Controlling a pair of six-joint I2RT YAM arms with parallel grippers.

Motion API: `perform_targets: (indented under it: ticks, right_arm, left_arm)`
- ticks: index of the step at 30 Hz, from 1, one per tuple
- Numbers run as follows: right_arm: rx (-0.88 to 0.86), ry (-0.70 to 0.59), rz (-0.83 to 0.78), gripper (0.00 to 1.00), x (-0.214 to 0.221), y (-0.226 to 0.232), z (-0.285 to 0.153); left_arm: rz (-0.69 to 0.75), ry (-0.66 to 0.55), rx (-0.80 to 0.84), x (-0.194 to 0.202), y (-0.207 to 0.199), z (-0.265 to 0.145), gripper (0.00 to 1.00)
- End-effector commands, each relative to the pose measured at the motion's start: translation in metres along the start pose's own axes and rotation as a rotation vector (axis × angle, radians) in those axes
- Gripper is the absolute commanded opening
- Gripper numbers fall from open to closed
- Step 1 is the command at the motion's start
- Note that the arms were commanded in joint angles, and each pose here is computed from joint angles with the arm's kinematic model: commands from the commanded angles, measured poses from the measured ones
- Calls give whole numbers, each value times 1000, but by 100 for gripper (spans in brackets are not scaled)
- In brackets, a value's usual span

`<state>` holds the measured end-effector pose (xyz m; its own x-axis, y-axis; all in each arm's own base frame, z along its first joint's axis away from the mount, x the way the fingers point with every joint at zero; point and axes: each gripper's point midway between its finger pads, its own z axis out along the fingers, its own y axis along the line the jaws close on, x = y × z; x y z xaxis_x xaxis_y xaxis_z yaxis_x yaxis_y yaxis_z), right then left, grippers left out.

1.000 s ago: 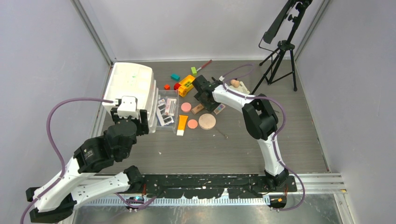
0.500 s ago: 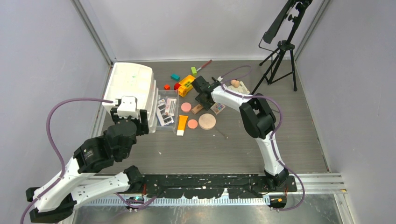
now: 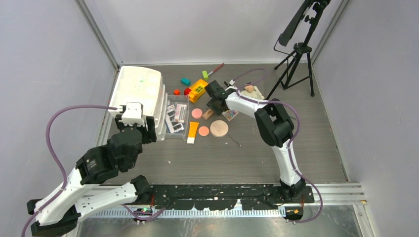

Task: Organize the makeup
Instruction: Pick up the makeup from the center of the board.

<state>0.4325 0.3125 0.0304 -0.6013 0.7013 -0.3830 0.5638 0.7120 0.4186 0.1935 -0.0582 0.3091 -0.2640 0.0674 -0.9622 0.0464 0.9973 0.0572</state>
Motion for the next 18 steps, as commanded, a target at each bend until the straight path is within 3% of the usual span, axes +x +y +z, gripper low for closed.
perform_targets:
  ticks: [1, 8, 18]
  right_arm:
    - [-144, -72, -93, 0, -26, 37, -37]
    - [-319, -305, -435, 0, -48, 117, -120]
    - [-735, -663, -675, 1, -54, 193, -226]
  left_arm:
    - [-57, -34, -15, -8, 4, -2, 66]
    - [-133, -98, -25, -15, 20, -10, 66]
    - [-105, -150, -88, -60, 33, -19, 65]
